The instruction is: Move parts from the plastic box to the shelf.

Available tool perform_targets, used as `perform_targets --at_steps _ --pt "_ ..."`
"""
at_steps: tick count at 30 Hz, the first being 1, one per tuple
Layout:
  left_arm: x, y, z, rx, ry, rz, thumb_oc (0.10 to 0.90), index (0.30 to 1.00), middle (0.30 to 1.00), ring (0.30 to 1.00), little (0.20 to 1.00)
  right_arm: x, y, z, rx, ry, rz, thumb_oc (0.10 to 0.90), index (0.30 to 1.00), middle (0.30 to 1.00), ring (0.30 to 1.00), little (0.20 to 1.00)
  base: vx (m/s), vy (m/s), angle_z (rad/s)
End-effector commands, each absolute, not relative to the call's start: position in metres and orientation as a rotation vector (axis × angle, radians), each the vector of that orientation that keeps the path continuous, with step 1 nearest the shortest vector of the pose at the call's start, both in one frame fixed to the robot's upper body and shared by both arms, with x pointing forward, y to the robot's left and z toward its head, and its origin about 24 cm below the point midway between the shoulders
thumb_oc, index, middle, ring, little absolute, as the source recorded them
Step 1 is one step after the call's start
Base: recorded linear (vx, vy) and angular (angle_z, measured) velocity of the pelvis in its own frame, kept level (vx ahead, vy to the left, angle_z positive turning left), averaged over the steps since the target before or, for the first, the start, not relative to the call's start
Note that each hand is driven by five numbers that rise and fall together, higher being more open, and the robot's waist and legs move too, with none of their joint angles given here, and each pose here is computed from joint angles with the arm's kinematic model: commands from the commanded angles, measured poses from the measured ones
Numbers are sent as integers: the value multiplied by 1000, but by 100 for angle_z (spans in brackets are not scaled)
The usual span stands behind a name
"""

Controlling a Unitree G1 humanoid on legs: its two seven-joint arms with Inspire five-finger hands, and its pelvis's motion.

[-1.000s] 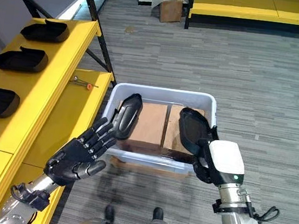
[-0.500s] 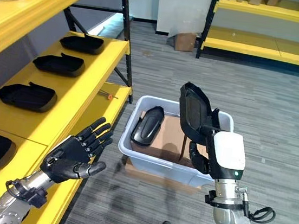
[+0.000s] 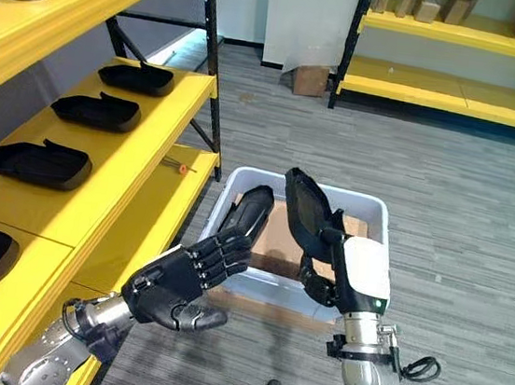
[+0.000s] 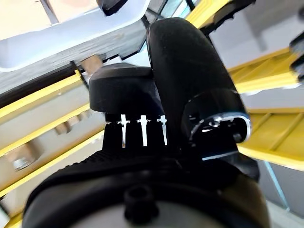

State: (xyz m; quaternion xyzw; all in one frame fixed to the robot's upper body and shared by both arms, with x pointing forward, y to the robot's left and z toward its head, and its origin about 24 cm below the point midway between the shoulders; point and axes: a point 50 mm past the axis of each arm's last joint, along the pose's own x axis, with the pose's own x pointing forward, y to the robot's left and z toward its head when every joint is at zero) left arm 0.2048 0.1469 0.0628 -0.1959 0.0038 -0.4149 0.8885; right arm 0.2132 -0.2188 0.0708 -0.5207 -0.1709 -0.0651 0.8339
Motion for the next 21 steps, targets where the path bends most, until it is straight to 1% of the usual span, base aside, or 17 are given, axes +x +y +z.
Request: perform_targets --at_steps 1,2,3,4,7,9,12,13,15,17,21 --pt "210 153 97 -485 -187 -886 900 1000 1000 1000 1000 225 -224 155 -1045 -760 -295 400 300 300 300 300 -127 -86 50" --pt "210 153 97 -485 -187 -886 900 1000 1000 1000 1000 225 -224 155 -1045 -760 -295 400 300 300 300 300 -205 -206 88" --pt "209 155 83 -542 -97 -833 900 1000 1000 1000 1000 223 -220 153 -1014 -757 -275 400 300 300 300 300 -87 -147 67" --pt "209 155 81 -529 -91 -825 900 1000 1000 1000 1000 222 -219 153 -1003 -754 -269 400 300 300 300 300 -106 -199 55" --pt "205 156 77 -486 -91 -812 900 1000 1000 1000 1000 221 -214 151 -971 -748 -235 400 300 300 300 300 -47 -124 10" --pt "203 162 80 -480 -122 -771 900 1000 1000 1000 1000 220 -213 151 -968 -753 -210 400 300 300 300 300 -60 -113 0" --pt "200 165 81 -488 -138 -764 900 1000 1000 1000 1000 218 -212 153 -987 -780 -220 400 300 300 300 300 -148 -64 7" --pt "200 165 80 -500 -136 -771 900 1000 1000 1000 1000 218 -213 152 -990 -779 -231 400 300 300 300 300 -225 -24 30" --pt "201 158 81 -424 -133 -838 900 1000 1000 1000 1000 223 -227 147 -980 -725 -331 400 300 300 300 300 -190 11 145" --pt "201 156 85 -417 -139 -850 900 1000 1000 1000 1000 225 -229 147 -974 -722 -350 400 300 300 300 300 -78 36 125" --pt "205 145 92 -533 -162 -925 900 1000 1000 1000 1000 225 -229 148 -982 -742 -354 400 300 300 300 300 -68 167 40"
